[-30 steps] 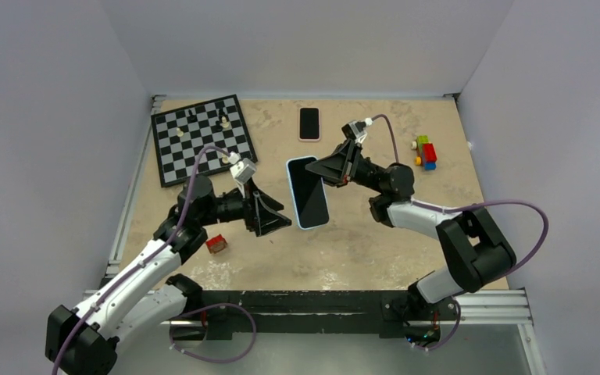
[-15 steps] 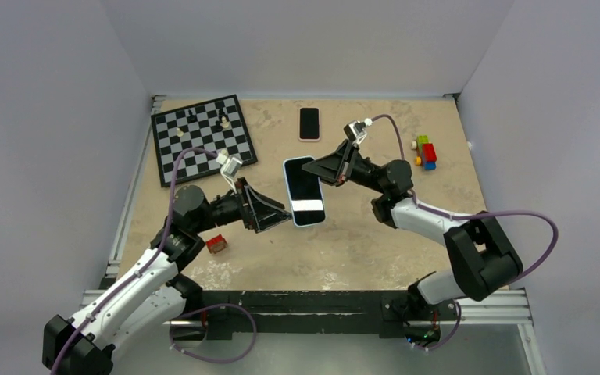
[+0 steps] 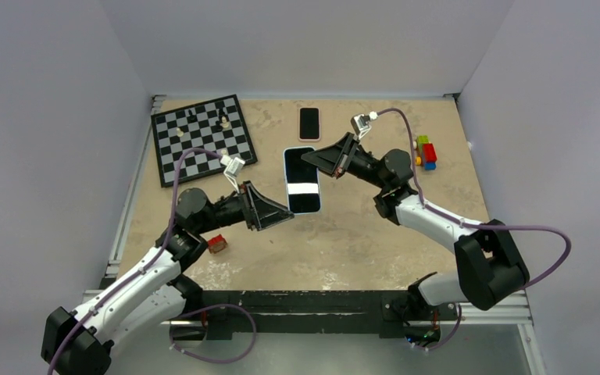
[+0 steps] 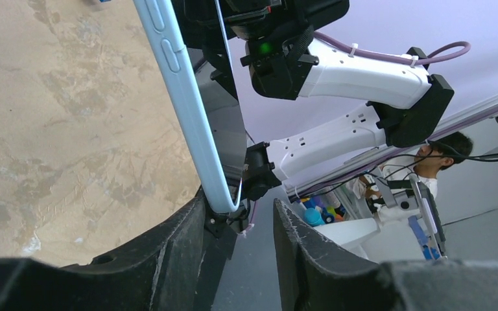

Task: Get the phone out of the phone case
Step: Remove the phone case from the phone.

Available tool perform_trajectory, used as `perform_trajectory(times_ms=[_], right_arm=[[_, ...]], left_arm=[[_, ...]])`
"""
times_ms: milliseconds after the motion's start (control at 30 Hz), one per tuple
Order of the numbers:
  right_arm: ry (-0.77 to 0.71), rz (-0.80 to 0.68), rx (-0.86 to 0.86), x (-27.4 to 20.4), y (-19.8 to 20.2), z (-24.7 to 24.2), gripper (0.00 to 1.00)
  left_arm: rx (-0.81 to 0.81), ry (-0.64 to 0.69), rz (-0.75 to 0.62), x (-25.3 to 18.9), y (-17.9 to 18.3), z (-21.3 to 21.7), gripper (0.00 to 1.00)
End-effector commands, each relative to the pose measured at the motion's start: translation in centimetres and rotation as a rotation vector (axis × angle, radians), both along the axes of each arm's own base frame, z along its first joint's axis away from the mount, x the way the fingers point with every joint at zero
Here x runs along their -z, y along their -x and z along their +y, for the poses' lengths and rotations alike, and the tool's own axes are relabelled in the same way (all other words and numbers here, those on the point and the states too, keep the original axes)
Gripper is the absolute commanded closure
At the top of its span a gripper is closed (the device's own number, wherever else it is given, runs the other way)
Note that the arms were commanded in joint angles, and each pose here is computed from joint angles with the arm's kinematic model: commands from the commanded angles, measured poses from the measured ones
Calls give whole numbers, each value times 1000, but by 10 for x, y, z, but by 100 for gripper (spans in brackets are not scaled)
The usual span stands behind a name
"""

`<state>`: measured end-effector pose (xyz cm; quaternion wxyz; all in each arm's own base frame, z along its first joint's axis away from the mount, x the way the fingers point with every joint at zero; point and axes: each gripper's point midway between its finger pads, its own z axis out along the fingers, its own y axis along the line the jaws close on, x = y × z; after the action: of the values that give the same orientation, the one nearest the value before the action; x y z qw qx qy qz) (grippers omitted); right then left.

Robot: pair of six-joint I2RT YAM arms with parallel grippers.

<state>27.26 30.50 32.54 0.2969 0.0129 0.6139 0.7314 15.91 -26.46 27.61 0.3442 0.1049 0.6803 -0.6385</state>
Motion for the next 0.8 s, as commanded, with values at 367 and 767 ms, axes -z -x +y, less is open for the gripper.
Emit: perform_trajectory(times_ms=[367,767], right_arm=[[-60,-102,47,-42,-3,-5,100],[-76,-88,22,-44,5,-7,100]], left_arm=[[68,21,-51,-10,1,-12,63],[49,19,-129,-12,-6,-14,80]])
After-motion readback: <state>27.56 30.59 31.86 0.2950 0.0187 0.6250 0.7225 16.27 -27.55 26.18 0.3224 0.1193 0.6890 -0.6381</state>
